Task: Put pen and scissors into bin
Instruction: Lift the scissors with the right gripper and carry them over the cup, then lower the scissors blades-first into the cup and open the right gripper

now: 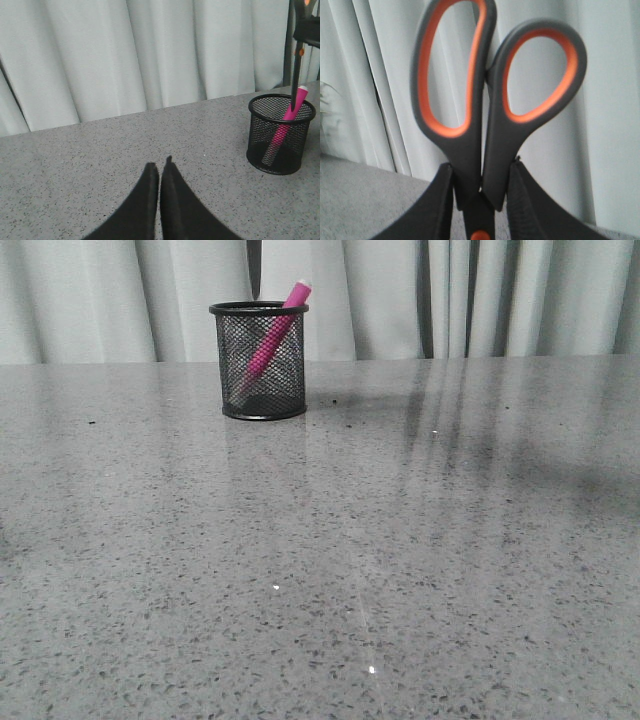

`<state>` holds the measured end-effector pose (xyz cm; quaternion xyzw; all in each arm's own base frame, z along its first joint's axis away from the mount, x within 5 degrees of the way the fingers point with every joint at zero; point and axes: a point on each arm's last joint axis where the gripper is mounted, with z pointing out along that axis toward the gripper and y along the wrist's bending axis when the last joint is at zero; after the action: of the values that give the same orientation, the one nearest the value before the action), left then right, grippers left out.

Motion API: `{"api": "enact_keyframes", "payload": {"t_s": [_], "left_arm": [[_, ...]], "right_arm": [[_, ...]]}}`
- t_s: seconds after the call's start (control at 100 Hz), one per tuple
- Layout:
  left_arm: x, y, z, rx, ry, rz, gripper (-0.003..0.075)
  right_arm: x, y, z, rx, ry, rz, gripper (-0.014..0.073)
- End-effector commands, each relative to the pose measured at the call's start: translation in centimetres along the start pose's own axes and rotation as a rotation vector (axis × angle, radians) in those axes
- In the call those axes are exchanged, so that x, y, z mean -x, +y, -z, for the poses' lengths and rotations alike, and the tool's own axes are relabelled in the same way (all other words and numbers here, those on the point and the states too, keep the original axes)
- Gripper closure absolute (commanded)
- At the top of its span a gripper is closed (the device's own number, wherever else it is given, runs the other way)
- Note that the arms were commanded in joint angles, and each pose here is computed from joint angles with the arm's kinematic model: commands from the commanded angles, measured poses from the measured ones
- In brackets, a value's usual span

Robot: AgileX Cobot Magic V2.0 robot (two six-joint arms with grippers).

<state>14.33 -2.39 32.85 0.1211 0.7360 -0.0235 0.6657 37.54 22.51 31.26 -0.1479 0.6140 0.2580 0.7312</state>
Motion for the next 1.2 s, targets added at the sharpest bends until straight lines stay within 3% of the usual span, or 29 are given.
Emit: {"api": "enact_keyframes", "payload": {"t_s": [0.0, 0.4, 0.69, 0.86, 1.06, 1.19], "left_arm": [[1.2, 0.5, 0.2, 0.044, -0.055, 0.023, 0.0739], [1.2, 0.5, 0.2, 0.042, -0.054, 0.023, 0.0739], [1.2, 0.5, 0.2, 0.042, -0.054, 0.023, 0.0739], [1.2, 0.5, 0.2, 0.042, -0.054, 0.023, 0.0739], [1.2, 0.5, 0.2, 0.042, -0.054, 0.023, 0.0739], [1.2, 0.5, 0.2, 0.042, -0.054, 0.023, 0.0739]], "right_arm": [[3.0, 0.2, -0.1, 0.014, -0.107, 0.016, 0.0671], [-0.6, -0.2, 0.3, -0.001, 0.052, 0.023, 0.0671], [-1.2, -0.2, 0.2, -0.001, 0.058, 0.023, 0.0669], [-0.8, -0.2, 0.2, 0.007, 0.011, 0.022, 0.0566], [-0.3, 0.0, 0.2, 0.024, -0.04, 0.031, 0.054], [-0.5, 0.3, 0.2, 0.058, -0.024, 0.075, 0.0431]]}}
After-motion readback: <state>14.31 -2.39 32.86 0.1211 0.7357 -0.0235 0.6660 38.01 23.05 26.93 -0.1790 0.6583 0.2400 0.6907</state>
